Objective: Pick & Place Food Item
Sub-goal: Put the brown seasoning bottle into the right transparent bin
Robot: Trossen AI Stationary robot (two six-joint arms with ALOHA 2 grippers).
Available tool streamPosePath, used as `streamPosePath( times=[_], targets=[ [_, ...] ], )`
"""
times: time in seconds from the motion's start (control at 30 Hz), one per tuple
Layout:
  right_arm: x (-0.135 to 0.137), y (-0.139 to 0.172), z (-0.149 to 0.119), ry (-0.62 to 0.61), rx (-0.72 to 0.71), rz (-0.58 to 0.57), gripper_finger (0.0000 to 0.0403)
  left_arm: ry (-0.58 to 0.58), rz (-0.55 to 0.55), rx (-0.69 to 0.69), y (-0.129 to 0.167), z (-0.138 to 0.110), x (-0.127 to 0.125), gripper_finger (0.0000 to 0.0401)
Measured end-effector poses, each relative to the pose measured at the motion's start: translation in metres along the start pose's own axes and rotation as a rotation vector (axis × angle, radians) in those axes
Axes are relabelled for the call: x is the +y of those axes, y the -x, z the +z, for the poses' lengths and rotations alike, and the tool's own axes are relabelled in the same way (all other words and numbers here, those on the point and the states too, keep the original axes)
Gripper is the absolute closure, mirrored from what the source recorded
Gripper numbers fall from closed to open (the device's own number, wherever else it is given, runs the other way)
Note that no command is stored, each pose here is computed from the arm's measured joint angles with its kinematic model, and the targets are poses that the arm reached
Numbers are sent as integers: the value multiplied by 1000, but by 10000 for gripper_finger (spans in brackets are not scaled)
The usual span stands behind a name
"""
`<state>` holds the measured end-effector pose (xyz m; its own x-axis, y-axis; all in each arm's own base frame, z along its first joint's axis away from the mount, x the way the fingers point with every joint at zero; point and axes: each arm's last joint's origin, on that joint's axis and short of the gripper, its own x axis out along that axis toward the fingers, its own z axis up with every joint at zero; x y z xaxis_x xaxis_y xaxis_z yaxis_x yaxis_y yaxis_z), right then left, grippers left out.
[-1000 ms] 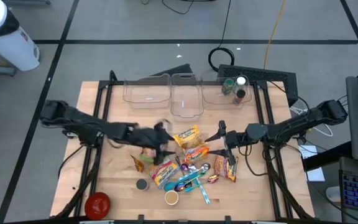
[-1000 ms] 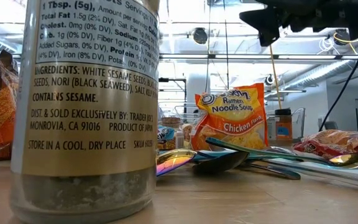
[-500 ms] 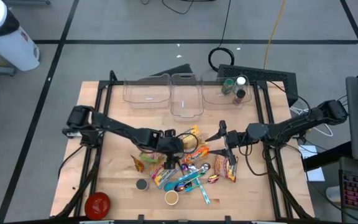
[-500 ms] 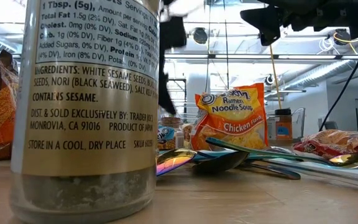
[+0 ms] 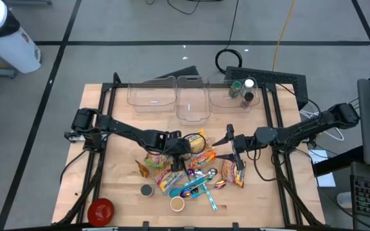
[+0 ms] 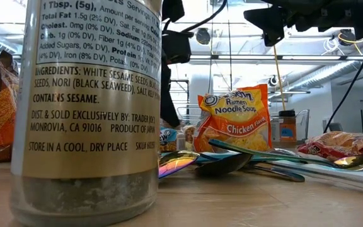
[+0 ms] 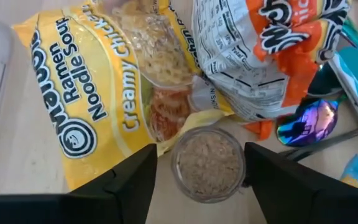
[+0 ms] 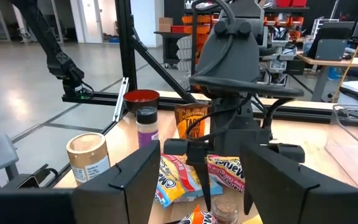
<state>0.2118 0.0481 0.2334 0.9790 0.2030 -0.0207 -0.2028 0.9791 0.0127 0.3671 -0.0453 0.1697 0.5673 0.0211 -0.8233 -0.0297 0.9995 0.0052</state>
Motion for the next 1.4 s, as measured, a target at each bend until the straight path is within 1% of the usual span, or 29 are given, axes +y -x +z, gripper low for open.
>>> streamPosePath(
  times=[0.37, 0.47, 0.6, 0.67, 0.73, 0.8, 0.9, 1.0, 1.1, 1.17, 1.27, 1.4],
  targets=[
    [0, 0, 0, 0, 1, 0, 190, -8, -17, -18, 6, 3, 0, 293],
    [0, 0, 0, 0, 1, -1, 190, -12, -19, -38, 17, 6, 1, 324],
    [0, 0, 0, 1, 1, -2, 190, 0, -28, -102, 39, 13, -1, 368],
    [0, 0, 0, 2, 1, -2, 190, 4, -30, -112, 44, 14, -1, 389],
    [0, 0, 0, 2, 1, -2, 190, 1, -14, -120, 48, 15, -1, 396],
    [0, 0, 0, 1, 1, -2, 190, 11, 4, -130, 49, 16, 0, 387],
    [0, 0, 0, 0, 1, -2, 190, 9, 13, -85, 48, 11, 1, 352],
    [0, 0, 0, 0, 1, -2, 190, 50, 18, -23, 47, 5, 1, 302],
    [0, 0, 0, 2, 1, -3, 190, 96, 53, 22, 47, 0, 2, 240],
    [0, 0, 0, 2, 1, -3, 190, 106, 70, 20, 44, -3, 3, 199],
    [0, 0, 0, 2, 1, -3, 190, 98, 60, -13, 39, -7, 3, 146],
    [0, 0, 0, 2, 1, -3, 190, 99, 48, -54, 34, -9, 3, 100]
  ],
)
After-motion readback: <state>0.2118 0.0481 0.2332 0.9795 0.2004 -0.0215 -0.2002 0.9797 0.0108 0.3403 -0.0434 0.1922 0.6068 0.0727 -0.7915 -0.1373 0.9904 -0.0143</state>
